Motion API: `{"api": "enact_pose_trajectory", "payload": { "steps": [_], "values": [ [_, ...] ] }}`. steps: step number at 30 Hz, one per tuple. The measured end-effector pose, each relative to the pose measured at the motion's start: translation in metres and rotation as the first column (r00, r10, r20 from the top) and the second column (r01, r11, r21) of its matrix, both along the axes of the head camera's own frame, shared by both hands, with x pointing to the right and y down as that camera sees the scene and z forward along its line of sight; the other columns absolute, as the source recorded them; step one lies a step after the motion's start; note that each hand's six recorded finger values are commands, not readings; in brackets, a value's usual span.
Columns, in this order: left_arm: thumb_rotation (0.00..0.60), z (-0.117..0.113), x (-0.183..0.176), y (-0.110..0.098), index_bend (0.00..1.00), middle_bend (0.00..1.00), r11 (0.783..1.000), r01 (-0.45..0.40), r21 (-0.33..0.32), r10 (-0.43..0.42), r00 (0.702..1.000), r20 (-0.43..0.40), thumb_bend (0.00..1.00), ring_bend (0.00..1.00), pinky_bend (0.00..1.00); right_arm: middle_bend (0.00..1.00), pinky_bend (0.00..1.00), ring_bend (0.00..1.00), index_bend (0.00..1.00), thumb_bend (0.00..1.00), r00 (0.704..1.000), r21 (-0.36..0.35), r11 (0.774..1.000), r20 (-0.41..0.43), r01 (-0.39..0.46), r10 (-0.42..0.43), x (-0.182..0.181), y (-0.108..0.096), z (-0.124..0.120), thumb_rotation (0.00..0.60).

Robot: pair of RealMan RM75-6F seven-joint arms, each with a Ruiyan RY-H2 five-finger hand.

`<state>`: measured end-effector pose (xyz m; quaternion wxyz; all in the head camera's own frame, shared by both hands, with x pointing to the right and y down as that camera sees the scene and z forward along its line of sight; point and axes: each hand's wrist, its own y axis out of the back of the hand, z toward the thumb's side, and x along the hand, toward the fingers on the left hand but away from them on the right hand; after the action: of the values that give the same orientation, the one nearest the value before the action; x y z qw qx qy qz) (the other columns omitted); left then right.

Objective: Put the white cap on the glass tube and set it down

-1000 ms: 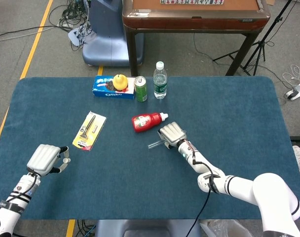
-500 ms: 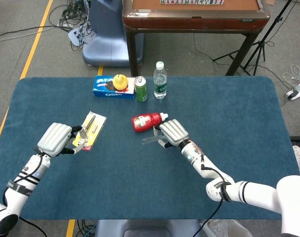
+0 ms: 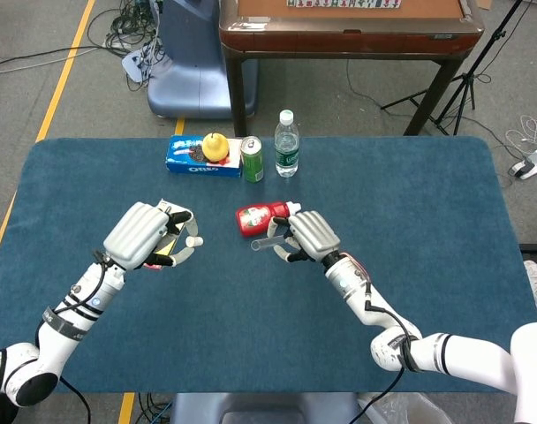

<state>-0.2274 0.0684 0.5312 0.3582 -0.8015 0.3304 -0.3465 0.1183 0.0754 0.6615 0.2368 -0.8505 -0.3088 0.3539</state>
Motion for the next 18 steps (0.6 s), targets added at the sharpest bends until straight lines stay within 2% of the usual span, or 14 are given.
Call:
{"api": "enact_pose_trajectory", "payload": {
  "steps": [9, 18],
  "values": [
    [0.6, -0.003, 0.028, 0.001, 0.53, 1.0, 0.997, -0.061, 0.051, 0.061, 0.998, 0.01, 0.25, 1.0, 1.0, 1.0, 1.0, 1.0, 0.8, 0.45, 0.995, -0.042, 0.999, 0.09, -0.027, 0.031, -0.014, 0.001, -0.006, 0.6],
    [0.6, -0.002, 0.046, 0.002, 0.54, 1.0, 0.989, -0.103, 0.103, 0.099, 0.994, 0.044, 0.25, 1.0, 1.0, 1.0, 1.0, 1.0, 0.81, 0.45, 0.994, -0.052, 0.999, 0.109, -0.004, 0.01, -0.025, 0.005, -0.009, 0.6]
  ]
}}
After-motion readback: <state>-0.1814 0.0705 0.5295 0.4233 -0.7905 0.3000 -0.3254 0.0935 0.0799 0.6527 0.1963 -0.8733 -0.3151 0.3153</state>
